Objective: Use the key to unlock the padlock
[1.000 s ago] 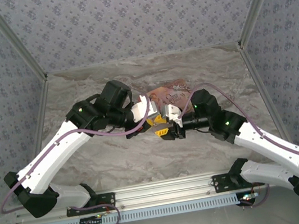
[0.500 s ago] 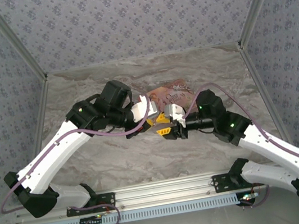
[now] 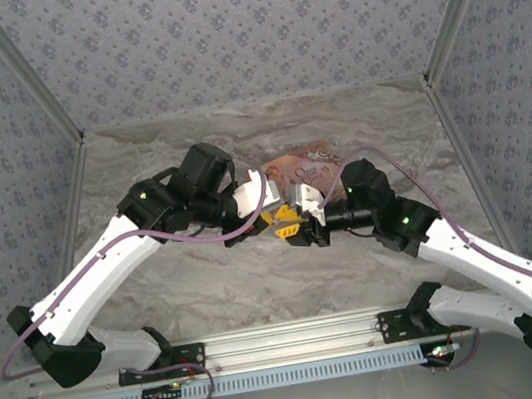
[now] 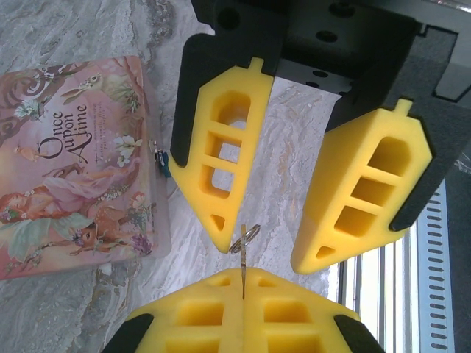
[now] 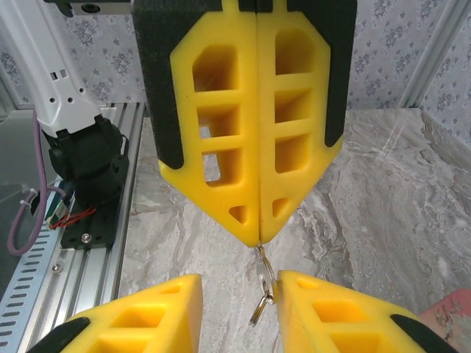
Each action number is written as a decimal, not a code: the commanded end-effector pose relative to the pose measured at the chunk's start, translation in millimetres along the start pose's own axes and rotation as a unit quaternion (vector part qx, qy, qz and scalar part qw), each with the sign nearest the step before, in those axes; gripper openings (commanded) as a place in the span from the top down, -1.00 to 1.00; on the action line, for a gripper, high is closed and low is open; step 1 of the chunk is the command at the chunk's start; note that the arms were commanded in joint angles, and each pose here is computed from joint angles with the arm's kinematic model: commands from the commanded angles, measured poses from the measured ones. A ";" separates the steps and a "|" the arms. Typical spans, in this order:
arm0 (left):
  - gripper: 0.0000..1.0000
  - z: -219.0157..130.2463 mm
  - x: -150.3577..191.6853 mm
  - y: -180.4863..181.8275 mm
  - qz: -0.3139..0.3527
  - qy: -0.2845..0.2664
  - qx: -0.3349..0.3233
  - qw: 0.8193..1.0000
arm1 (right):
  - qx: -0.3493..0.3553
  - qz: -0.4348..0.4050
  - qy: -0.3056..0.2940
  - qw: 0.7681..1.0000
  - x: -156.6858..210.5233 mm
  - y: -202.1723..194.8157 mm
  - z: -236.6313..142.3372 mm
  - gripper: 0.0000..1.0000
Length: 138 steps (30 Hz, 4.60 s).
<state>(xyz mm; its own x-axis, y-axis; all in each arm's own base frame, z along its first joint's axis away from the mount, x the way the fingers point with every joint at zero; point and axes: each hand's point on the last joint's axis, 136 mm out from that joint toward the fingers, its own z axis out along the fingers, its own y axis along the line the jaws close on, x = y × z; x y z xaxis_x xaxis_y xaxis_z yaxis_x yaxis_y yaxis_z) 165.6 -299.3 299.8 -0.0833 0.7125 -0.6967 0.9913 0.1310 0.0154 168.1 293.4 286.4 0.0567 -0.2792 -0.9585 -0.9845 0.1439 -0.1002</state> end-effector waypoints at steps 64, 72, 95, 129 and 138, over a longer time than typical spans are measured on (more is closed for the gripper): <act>-0.76 -10.7 -15.2 71.6 -0.175 -0.160 -0.165 0.957 | 0.181 0.158 0.007 0.971 60.3 -47.8 -30.0 1.00; -0.99 40.8 33.0 124.3 -0.414 -0.139 -0.206 0.876 | 0.280 0.271 0.024 0.921 99.0 -66.1 -48.3 1.00; -0.89 143.8 111.1 137.2 -0.626 -0.056 -0.164 0.760 | 0.327 0.343 0.041 0.879 126.8 -69.3 -56.0 1.00; -0.78 117.9 221.0 131.7 -0.654 0.046 -0.234 0.718 | 0.347 0.331 0.072 0.874 131.8 -71.8 -65.5 1.00; -0.77 94.7 215.7 153.5 -0.648 0.007 -0.219 0.729 | 0.345 0.331 0.070 0.875 129.7 -72.1 -65.2 1.00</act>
<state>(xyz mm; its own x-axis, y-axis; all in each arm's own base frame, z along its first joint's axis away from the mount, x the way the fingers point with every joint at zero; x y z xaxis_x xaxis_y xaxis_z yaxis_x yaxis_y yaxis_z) 310.2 -181.0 62.9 -0.9248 -0.2485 -0.2881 -0.1284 0.9167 -0.3784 232.5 185.5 171.1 -0.5867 -0.0307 -0.8092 -0.4485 0.8444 0.2932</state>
